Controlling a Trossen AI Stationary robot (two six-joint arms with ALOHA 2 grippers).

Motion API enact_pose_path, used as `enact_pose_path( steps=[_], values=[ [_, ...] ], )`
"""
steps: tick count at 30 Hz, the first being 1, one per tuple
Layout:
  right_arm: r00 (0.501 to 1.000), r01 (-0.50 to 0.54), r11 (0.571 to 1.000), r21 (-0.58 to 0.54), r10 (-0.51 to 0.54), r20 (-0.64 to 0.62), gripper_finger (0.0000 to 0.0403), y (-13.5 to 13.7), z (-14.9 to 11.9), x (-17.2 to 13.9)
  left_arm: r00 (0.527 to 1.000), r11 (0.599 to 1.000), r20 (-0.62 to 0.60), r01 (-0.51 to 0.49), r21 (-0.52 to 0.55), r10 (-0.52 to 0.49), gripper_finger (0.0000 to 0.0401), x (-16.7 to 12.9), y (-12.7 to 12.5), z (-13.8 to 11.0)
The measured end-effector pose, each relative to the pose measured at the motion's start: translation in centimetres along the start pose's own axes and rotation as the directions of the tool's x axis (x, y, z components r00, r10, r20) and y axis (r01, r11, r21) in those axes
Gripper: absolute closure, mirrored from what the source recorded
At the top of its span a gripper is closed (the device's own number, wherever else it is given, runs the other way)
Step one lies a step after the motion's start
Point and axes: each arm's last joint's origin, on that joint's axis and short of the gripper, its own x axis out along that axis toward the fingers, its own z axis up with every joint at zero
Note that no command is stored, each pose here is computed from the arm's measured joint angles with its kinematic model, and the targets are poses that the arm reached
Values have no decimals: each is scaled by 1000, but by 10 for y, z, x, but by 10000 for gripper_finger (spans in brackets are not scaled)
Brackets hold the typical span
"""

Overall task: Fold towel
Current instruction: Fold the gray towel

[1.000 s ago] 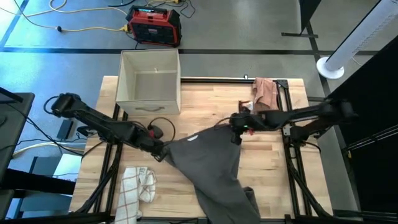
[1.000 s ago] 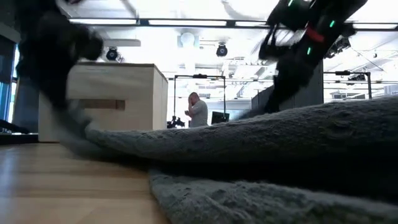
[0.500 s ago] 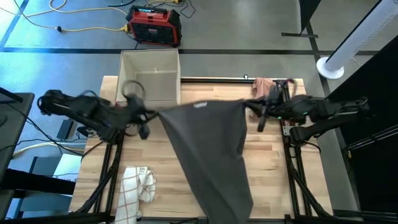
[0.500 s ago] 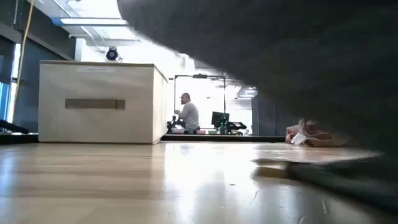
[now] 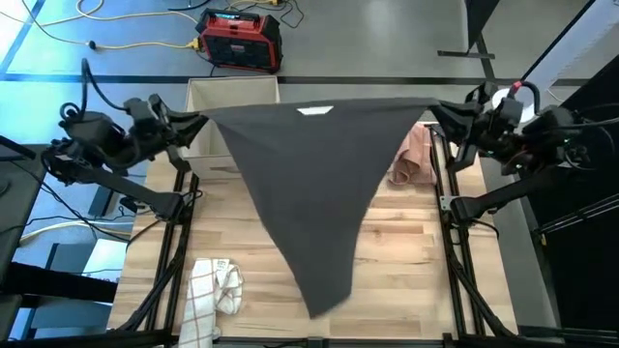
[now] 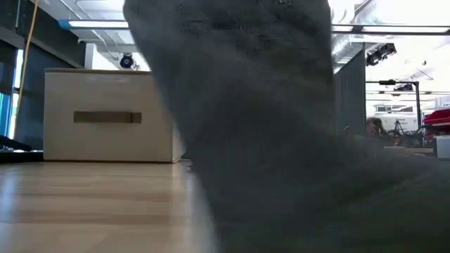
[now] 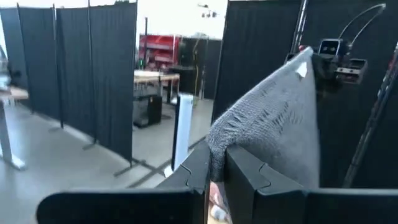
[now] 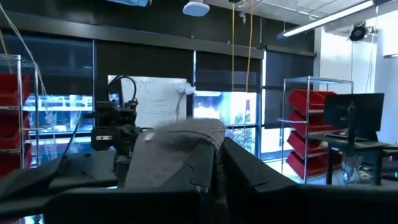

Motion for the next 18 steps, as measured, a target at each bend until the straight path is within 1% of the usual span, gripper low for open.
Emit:
enact_pose_path(
  steps=[2,4,6,9,10,13,16,17,18],
  values=[
    [996,-84,994,63,84,4,395,3,-1,1,996,995,13,92,-25,-91,382,-2,-1,2],
    [986,-167,978,126,167,7,395,7,-1,2,983,982,28,183,-47,-182,382,-4,-2,4],
    [968,-247,950,190,250,9,395,10,-2,3,962,960,44,273,-65,-270,382,-7,-4,7],
    [929,-358,889,285,370,11,395,15,-3,4,914,911,71,404,-86,-399,382,-11,-5,10],
    [905,-406,855,322,424,15,395,18,-4,5,894,890,81,448,-92,-441,382,-12,-6,11],
    [792,-577,708,407,607,66,395,34,-7,14,804,801,124,593,-88,-581,382,-8,-16,15],
    [654,-719,559,413,745,129,391,57,-10,19,714,712,174,697,-86,-678,382,0,-27,18],
    [616,-753,520,403,772,156,389,64,-10,20,687,685,189,723,-84,-702,382,3,-31,19],
    [590,-777,495,389,788,176,389,70,-9,20,660,661,204,747,-76,-723,382,6,-35,19]
  ],
)
